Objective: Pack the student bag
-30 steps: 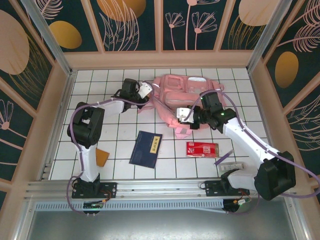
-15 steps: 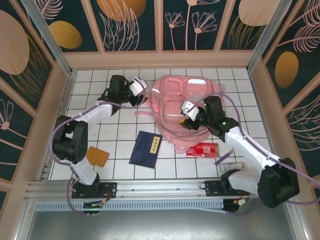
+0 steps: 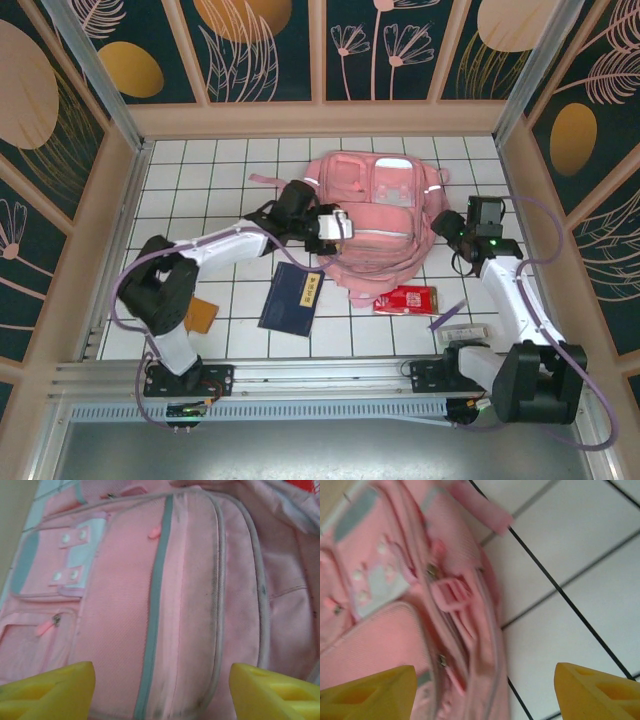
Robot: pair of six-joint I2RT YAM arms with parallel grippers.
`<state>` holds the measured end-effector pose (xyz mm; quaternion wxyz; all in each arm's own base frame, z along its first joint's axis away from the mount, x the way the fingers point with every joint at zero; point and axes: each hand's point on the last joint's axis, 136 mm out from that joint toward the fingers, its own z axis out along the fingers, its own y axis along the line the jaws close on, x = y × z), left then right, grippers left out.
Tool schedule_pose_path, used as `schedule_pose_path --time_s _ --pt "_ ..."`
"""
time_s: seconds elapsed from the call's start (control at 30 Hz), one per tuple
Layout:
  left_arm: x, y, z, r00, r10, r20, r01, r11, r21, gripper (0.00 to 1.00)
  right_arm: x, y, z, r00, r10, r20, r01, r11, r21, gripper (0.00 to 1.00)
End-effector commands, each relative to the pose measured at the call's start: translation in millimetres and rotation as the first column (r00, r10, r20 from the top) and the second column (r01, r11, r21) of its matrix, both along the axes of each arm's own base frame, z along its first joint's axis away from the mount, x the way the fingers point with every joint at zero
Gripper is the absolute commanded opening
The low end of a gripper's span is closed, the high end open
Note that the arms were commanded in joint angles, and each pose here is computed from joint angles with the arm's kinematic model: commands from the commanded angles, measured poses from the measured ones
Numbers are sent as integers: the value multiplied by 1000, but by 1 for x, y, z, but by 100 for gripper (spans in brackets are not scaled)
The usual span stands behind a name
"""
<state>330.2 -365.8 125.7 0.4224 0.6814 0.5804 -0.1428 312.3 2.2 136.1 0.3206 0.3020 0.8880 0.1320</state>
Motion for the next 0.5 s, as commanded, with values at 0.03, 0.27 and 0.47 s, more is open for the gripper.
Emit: schedule_pose_path --time_s 0.03,0.27,0.47 --pt "10 -12 -24 999 -18 42 14 994 109 72 -9 13 -9 997 54 -58 -49 995 83 73" --pt "17 -25 -46 999 14 -40 -10 995 102 78 -6 20 -18 988 132 -78 -125 988 89 74" --pt "39 -30 -57 992 113 -61 -103 984 146 65 -4 22 -22 984 159 -79 -152 985 87 74"
